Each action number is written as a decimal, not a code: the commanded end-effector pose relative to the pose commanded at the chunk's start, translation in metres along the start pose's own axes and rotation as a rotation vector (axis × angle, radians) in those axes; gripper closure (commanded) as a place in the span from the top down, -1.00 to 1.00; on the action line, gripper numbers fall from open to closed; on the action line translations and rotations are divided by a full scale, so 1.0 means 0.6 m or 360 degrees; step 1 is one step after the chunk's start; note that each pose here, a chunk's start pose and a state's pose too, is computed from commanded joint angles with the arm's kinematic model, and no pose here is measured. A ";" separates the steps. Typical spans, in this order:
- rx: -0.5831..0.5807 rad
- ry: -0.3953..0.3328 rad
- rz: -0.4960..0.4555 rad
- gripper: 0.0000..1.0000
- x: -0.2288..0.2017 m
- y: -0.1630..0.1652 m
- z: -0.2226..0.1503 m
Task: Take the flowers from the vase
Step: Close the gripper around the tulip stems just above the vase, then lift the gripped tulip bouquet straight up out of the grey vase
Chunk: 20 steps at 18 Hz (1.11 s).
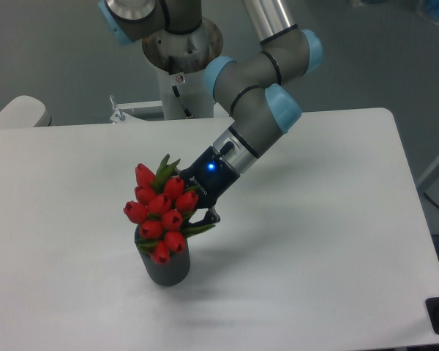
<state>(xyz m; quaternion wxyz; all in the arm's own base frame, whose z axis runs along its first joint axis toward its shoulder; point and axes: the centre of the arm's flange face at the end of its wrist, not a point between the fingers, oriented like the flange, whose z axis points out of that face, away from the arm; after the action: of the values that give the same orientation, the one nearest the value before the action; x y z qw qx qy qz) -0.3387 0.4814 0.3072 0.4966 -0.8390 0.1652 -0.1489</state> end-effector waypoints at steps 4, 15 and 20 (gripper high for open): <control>0.0003 -0.0004 -0.0002 -0.36 0.000 -0.002 -0.003; 0.0146 -0.0050 -0.0091 -0.35 -0.017 -0.039 -0.052; 0.0161 -0.0085 -0.0122 -0.35 -0.006 -0.075 -0.078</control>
<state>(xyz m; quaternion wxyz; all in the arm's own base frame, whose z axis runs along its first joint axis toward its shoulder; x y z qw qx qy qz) -0.3556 0.4667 0.3683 0.5365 -0.8222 0.1118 -0.1536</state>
